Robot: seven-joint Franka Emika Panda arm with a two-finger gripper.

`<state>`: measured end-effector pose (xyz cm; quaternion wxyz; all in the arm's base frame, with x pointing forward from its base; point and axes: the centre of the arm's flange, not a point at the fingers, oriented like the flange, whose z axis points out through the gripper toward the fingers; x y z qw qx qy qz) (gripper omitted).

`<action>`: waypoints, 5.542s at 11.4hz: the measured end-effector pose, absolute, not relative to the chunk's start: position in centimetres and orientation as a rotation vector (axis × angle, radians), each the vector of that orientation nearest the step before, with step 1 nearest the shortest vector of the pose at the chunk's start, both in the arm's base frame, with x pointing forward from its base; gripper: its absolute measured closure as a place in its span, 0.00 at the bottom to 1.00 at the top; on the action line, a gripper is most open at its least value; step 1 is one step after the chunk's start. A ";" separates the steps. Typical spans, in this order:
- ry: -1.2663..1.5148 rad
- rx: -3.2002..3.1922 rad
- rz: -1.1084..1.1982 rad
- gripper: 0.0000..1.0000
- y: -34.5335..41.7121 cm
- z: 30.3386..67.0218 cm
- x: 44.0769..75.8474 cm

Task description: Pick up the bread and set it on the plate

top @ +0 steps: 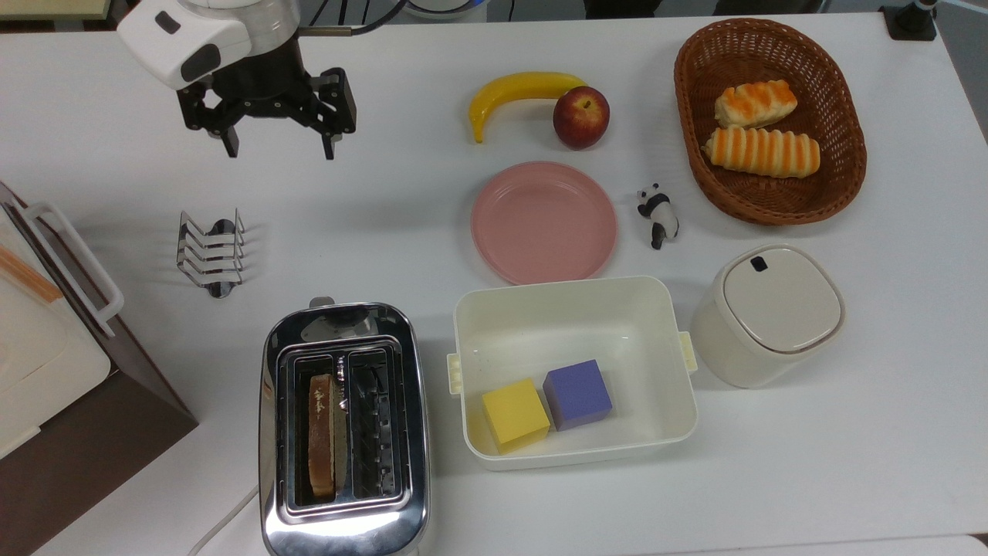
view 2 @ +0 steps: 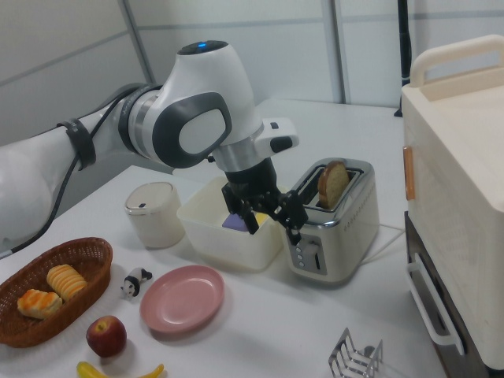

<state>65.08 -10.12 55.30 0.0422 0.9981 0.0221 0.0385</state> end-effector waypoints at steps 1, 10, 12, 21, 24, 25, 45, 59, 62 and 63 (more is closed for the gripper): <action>0.070 3.044 0.185 0.00 -10.1 55.7 65.5; -0.071 3.081 0.512 0.00 -9.1 54.7 68.9; -0.146 3.097 0.671 0.00 -9.0 55.0 70.0; -0.267 3.030 0.980 0.00 -8.2 51.4 73.6; -0.298 3.006 1.088 0.00 -6.9 49.9 74.8; -0.300 2.996 1.122 0.00 -6.5 49.2 75.2; -0.667 2.954 1.490 0.91 -9.3 50.8 75.7; -0.288 3.240 0.666 0.91 -5.4 60.8 67.3; -0.044 3.276 0.352 0.91 -1.2 57.9 66.2; 0.020 3.272 0.264 0.91 0.8 56.6 65.9</action>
